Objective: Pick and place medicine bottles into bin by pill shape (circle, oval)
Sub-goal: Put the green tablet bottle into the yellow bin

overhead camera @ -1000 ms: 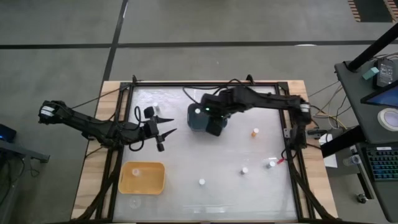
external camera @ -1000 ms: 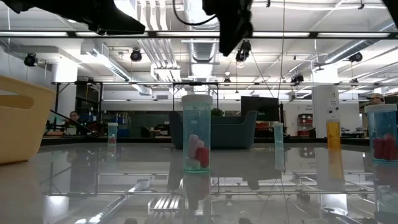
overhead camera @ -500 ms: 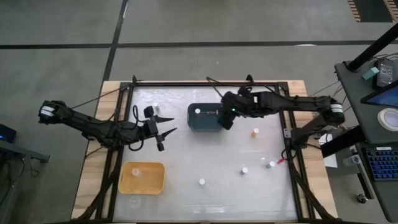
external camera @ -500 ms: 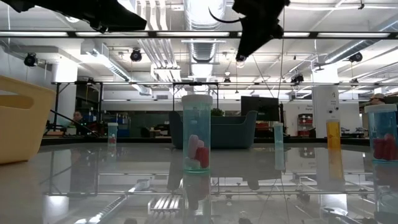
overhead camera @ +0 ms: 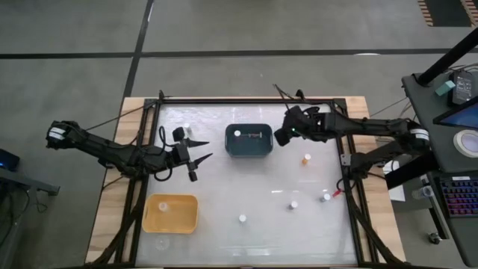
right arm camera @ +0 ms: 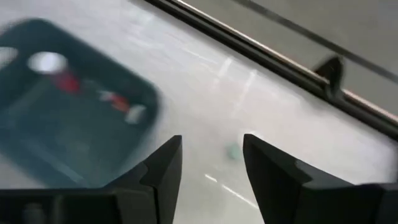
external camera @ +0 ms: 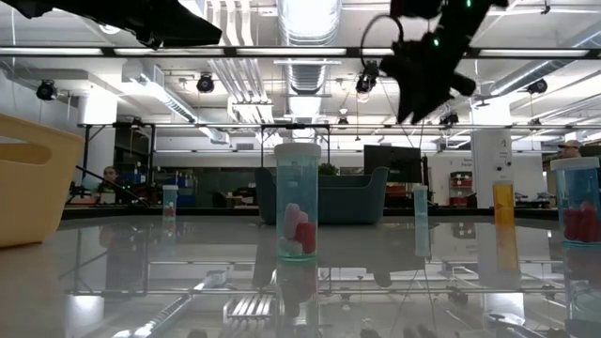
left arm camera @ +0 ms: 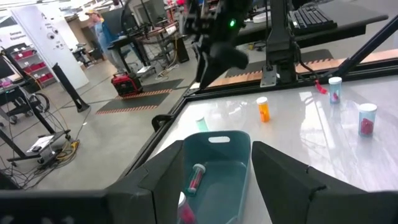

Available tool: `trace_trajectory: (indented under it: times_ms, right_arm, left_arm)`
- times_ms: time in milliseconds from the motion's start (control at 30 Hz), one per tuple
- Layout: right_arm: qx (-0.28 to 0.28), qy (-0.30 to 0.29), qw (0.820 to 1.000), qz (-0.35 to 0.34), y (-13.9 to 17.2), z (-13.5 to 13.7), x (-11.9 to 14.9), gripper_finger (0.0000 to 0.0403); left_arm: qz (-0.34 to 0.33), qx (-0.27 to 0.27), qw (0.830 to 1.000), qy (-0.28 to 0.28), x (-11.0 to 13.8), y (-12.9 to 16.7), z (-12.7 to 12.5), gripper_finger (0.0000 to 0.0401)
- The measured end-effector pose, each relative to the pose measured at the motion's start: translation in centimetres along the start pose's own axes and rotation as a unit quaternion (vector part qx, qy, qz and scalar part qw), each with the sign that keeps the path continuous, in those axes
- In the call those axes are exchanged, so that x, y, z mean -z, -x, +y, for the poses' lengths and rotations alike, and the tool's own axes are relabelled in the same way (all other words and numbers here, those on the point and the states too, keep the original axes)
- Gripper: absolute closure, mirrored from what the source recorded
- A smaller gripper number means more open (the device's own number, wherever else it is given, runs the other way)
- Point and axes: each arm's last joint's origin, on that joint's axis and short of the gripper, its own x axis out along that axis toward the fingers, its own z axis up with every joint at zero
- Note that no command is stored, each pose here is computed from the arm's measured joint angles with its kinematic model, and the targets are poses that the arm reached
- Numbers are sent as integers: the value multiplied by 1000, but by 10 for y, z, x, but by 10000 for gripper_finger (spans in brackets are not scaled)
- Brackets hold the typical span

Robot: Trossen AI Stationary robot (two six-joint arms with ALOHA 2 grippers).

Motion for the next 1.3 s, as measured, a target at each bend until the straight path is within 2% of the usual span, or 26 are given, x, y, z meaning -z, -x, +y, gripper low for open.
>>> trace_trajectory:
  times_ms: [200, 367, 600, 967, 1300]
  right_arm:
    - [45, -41, 998, 19, -29, -24, 12, 205]
    - [61, -68, 996, 17, -47, -38, 17, 192]
    - [56, -84, 995, 13, -58, -45, 23, 191]
    - [35, -104, 994, -30, -70, -44, 31, 191]
    - [20, -121, 990, -75, -86, -48, 50, 191]
  left_arm:
    - [0, 0, 1000, 0, 0, 0, 0, 228]
    - [0, 0, 1000, 0, 0, 0, 0, 228]
    - [0, 0, 1000, -1, 0, 0, 0, 228]
    - [0, 0, 1000, -1, 0, 0, 0, 228]
    - [0, 0, 1000, 0, 0, 0, 0, 228]
